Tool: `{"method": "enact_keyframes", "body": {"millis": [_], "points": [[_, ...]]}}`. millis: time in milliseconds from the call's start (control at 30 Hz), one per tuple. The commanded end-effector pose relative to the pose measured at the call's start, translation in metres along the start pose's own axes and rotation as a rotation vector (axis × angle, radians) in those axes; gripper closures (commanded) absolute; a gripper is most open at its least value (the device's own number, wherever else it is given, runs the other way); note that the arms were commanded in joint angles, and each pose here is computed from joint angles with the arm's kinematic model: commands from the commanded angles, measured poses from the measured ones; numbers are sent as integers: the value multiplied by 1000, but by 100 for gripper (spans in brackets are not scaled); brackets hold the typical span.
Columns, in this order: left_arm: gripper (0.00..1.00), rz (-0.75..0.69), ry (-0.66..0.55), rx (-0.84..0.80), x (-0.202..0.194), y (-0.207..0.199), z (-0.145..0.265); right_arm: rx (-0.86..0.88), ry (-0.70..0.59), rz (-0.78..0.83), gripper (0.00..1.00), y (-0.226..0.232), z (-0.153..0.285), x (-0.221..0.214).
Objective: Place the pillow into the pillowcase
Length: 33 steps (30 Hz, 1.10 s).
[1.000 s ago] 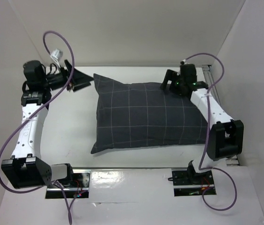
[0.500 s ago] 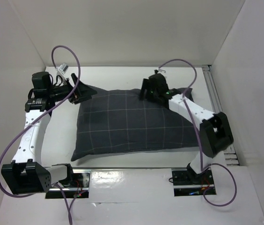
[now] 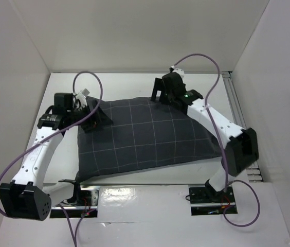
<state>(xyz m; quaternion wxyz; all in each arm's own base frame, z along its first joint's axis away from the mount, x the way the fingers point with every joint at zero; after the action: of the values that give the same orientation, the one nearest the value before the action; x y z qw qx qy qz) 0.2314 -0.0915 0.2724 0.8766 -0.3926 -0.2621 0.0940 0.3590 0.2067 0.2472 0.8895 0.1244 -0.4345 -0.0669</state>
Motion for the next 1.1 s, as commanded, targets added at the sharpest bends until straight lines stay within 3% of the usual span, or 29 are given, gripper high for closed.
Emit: {"method": "enact_keyframes", "body": {"millis": [0, 133, 267, 400, 567, 700, 867, 1000, 1067], "points": [[15, 46, 25, 167, -29, 24, -3, -105, -9, 26, 1, -35, 43, -6], [16, 115, 29, 167, -40, 32, -17, -153, 69, 9, 1, -65, 64, -42], [18, 138, 45, 173, -49, 40, -36, -121, 60, -65, 1, -79, 93, -60], [20, 149, 55, 192, -45, 48, -52, -45, 102, -96, 1, -80, 81, -89], [20, 126, -20, 201, -7, 45, -65, -39, 120, -91, 1, -75, 44, -97], [20, 88, -89, 200, 27, 39, -70, -48, 79, -67, 1, -65, 14, -78], [20, 62, -125, 172, 55, 28, -62, -19, 35, -40, 1, -50, 14, -49], [10, -4, -199, 119, 71, -3, -32, -38, -74, -47, 1, -49, 39, -8], [0, -58, -250, 95, 78, -24, -9, -79, -116, -42, 1, -53, 59, 15]]}}
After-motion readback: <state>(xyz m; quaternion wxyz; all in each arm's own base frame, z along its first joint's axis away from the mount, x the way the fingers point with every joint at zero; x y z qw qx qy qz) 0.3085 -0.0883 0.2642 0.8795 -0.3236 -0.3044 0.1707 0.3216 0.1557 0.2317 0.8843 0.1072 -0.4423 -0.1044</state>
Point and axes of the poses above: each gripper's point midway between its finger pads, its own z axis back along the fingers, its own y axis along the line the jaws close on, x = y × z, the point moved 7 cm from there along z, back along the fingers, and after that the axes turned 1 degree about z, right-handed, at the moved point
